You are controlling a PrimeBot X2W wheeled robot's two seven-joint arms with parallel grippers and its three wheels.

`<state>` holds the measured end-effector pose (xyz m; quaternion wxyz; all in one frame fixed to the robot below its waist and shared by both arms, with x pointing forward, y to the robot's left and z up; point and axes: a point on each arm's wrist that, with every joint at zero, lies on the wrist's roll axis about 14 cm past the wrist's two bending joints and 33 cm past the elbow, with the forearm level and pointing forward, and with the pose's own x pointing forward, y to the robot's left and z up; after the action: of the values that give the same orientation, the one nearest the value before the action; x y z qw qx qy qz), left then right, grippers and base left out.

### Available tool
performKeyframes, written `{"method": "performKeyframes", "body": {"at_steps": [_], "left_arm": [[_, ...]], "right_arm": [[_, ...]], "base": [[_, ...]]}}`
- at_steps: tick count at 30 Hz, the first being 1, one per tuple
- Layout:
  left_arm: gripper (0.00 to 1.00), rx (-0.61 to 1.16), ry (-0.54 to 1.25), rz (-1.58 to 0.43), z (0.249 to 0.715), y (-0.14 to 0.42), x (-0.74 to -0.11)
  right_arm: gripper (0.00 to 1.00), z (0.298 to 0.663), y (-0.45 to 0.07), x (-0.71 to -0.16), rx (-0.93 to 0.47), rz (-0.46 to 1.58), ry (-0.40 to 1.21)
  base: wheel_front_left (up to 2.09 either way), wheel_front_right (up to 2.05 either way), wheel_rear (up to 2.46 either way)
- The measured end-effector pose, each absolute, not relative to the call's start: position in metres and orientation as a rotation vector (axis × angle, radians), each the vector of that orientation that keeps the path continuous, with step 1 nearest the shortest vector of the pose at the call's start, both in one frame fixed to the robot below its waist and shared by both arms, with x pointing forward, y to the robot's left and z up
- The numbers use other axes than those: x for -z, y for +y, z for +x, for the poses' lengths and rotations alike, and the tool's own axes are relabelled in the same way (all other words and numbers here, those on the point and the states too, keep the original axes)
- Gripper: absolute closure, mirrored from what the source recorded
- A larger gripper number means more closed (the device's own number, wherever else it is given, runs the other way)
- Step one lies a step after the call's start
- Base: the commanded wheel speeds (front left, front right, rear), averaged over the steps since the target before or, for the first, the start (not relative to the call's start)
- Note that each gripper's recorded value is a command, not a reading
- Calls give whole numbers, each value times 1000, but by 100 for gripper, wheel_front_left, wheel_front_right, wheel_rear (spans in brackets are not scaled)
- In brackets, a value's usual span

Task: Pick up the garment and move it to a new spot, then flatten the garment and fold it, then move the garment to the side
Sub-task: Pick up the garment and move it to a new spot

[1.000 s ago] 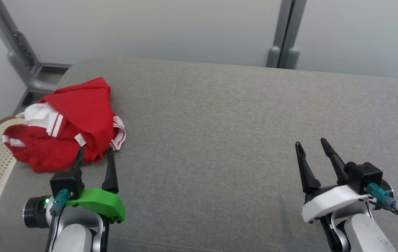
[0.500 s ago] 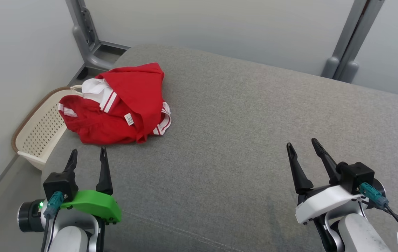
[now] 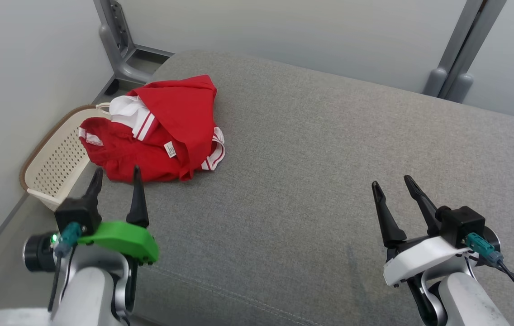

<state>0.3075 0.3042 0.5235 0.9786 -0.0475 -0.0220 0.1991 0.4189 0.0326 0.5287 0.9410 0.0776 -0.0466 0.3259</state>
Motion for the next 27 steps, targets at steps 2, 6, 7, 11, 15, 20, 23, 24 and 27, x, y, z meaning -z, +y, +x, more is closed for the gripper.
{"method": "performKeyframes", "body": {"at_steps": [2,6,7,11,15,20,23,24,27], "left_arm": [[0,-380,-70,-84,318,305,-539],[0,-326,-72,-88,345,308,-566],[0,-315,-50,-80,352,309,-568],[0,-263,89,-118,378,309,-553],[0,-214,219,-152,403,302,-529],[0,-173,408,-237,429,291,-479],[0,-156,480,-267,441,285,-459],[0,-151,507,-276,445,283,-452],[0,-144,578,-297,453,277,-432]], "right_arm": [[0,420,32,-528,-665,155,-93],[0,421,32,-529,-671,151,-97],[0,422,32,-530,-671,152,-104],[0,428,28,-531,-660,154,-110],[0,436,16,-525,-629,154,-102],[0,450,2,-508,-590,154,-72],[0,458,-6,-500,-568,155,-59],[0,460,-9,-497,-561,154,-52],[0,466,-15,-489,-544,156,-38]], "base": [[0,0,0],[0,0,0],[0,0,0],[0,0,0],[0,0,0],[0,0,0],[0,0,0],[0,0,0],[0,0,0]]}}
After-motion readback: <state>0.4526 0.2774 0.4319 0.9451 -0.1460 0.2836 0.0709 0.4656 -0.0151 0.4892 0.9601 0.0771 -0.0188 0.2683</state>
